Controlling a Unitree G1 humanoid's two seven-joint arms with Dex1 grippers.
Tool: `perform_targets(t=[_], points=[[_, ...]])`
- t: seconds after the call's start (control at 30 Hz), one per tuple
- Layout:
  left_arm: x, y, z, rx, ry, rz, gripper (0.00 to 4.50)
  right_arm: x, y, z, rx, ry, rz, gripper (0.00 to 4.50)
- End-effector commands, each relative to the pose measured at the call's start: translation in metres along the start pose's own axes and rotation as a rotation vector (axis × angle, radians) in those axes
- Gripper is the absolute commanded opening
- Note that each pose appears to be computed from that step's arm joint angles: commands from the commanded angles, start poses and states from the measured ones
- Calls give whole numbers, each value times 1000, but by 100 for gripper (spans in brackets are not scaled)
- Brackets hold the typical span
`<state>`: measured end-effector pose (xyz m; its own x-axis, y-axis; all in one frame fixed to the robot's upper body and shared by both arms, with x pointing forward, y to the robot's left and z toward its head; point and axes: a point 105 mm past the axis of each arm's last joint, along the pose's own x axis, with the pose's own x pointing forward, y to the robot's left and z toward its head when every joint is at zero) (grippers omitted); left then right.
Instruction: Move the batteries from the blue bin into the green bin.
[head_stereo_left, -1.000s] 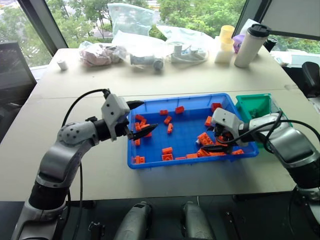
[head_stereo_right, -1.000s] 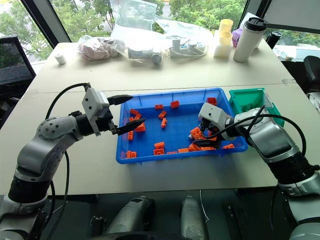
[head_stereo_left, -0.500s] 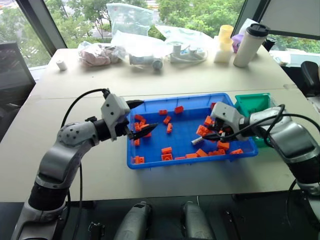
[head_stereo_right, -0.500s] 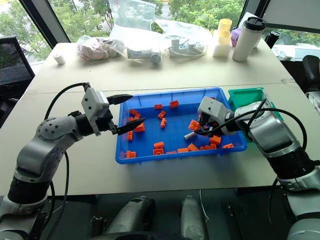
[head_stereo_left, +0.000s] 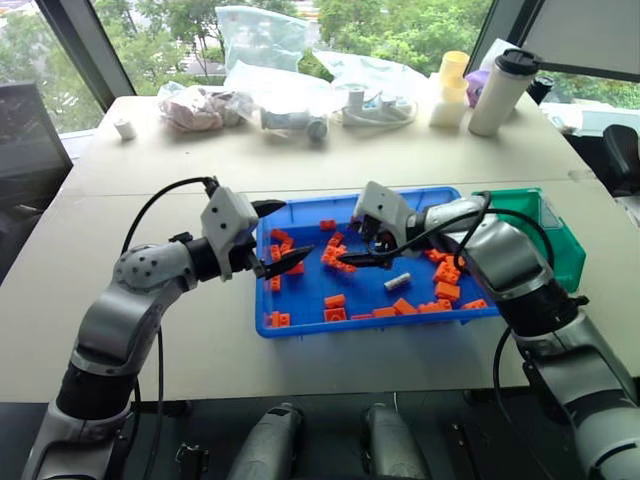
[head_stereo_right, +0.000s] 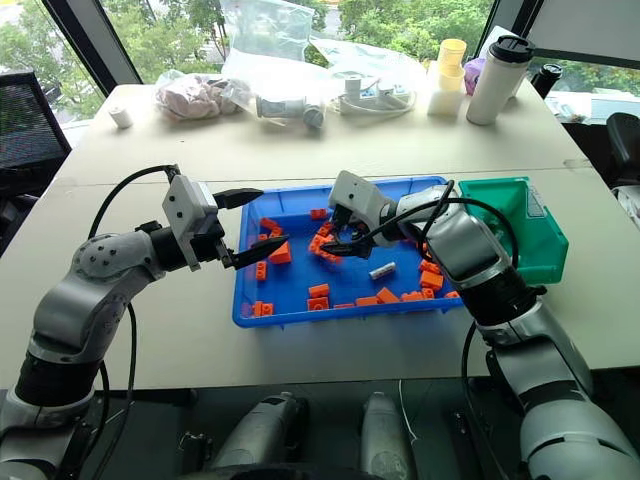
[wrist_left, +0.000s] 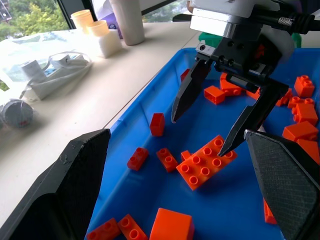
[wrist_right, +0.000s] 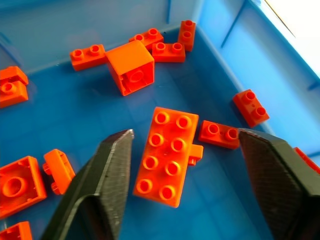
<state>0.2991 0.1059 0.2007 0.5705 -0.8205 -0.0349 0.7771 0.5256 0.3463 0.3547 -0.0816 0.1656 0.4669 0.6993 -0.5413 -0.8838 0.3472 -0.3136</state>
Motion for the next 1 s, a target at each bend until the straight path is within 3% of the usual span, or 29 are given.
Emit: perform_targets(t=[0.03, 0.2, 0.3, 0.57, 1.0], points=[[-4, 0, 12, 39, -28, 23, 450, -20, -18, 13, -71, -7, -50, 445], [-5, 0, 11, 42, -26, 28, 450, -54, -28, -35, -92, 165, -41, 445], [-4, 0, 11, 42, -28, 27, 450, -63, -24, -50, -99, 206, -4, 445], [-1, -1, 11, 41, -33, 12, 450, -67, -20, -63, -113, 238, 69, 445], [0, 0, 12, 43, -30, 11, 450, -34, -11, -76, -125, 240, 184, 445]])
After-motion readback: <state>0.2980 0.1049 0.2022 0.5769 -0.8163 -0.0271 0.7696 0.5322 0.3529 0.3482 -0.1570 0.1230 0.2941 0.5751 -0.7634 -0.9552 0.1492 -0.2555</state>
